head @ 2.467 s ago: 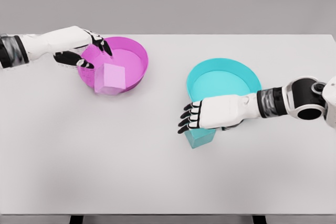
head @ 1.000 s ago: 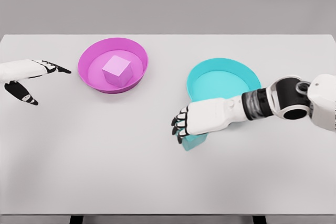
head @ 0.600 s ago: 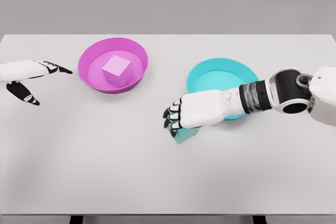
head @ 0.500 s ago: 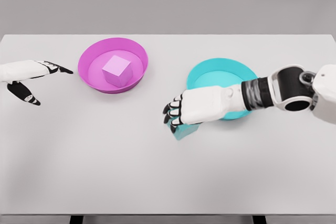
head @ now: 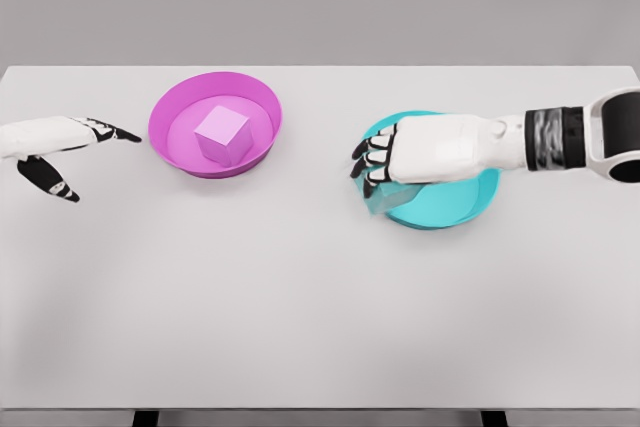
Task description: Place the blocks in the corresponding plates according to their colors
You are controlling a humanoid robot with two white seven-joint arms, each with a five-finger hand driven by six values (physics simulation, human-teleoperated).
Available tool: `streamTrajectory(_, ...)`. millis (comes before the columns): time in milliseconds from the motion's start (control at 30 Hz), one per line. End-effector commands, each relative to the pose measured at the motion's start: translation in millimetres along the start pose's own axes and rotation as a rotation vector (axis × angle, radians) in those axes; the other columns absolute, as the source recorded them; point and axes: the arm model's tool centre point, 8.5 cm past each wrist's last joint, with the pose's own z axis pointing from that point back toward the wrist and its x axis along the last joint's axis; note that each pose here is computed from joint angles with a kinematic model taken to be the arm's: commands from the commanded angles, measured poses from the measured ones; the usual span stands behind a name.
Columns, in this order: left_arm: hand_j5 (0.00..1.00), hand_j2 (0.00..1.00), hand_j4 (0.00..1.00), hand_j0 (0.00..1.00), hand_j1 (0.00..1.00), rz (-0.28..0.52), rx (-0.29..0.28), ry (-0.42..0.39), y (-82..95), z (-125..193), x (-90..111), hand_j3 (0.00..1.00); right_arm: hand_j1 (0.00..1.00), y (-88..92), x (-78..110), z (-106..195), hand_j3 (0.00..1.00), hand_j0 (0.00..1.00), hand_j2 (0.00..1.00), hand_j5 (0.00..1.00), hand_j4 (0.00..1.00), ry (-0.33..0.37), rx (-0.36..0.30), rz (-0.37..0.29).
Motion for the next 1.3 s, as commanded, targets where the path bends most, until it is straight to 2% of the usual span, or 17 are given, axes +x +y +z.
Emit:
streamTrajectory(0,1.0,1.0,1.0,1.0,1.0,0.008,0.003,0.002,-0.4,0,-1,1.0,0.63,-0.7,-9.3,14,0.63,0.63,0.63,0.63,0.63,0.043,-0.005,-0.012)
streamTrajectory(67,1.0,1.0,1.0,1.0,1.0,0.007,0.004,0.004,0.1,1,-2,1.0,0.63,0.2,-17.4,19,0.63,0.63,0.63,0.63,0.63,0.072,-0.004,-0.019)
streamTrajectory(267,1.0,1.0,1.0,1.0,1.0,0.017,0.002,0.014,-2.1,2,-5,1.0,0.63,17.7,-43.3,30,0.63,0.63,0.63,0.63,0.63,0.156,0.027,-0.066)
streamTrajectory(467,1.0,1.0,1.0,1.0,1.0,0.02,0.004,0.015,-2.2,2,-6,1.0,0.63,30.1,-56.4,33,0.63,0.63,0.63,0.63,0.63,0.196,0.048,-0.094)
streamTrajectory(567,1.0,1.0,1.0,1.0,1.0,0.02,0.004,0.013,-2.2,2,-5,1.0,0.72,31.0,-56.5,33,0.72,0.72,0.72,0.72,0.72,0.197,0.049,-0.096)
streamTrajectory(600,1.0,1.0,1.0,1.0,1.0,0.02,0.004,0.013,-2.2,2,-5,1.0,0.78,31.9,-56.6,33,0.78,0.78,0.78,0.78,0.78,0.197,0.05,-0.098)
streamTrajectory(667,1.0,1.0,1.0,1.0,1.0,0.021,0.004,0.015,-2.4,2,-6,1.0,1.0,31.3,-56.3,33,1.0,1.0,1.0,1.0,1.0,0.196,0.046,-0.098)
streamTrajectory(1000,1.0,1.0,1.0,1.0,1.0,0.021,0.004,0.015,-2.4,2,-6,1.0,1.0,32.8,-57.2,38,1.0,1.0,1.0,1.0,1.0,0.207,0.048,-0.102)
streamTrajectory(1100,1.0,1.0,1.0,1.0,1.0,0.026,0.011,0.014,-2.1,1,-6,1.0,1.0,34.3,-59.3,55,1.0,1.0,1.0,1.0,1.0,0.237,0.05,-0.106)
streamTrajectory(1167,1.0,1.0,1.0,1.0,1.0,0.035,0.009,0.025,-4.2,2,-10,1.0,1.0,24.0,-68.5,85,1.0,1.0,1.0,1.0,1.0,0.309,-0.01,-0.109)
streamTrajectory(1267,1.0,1.0,1.0,1.0,1.0,0.04,0.009,0.028,-5.1,2,-11,1.0,1.0,27.8,-69.3,126,1.0,1.0,1.0,1.0,1.0,0.392,-0.158,-0.157)
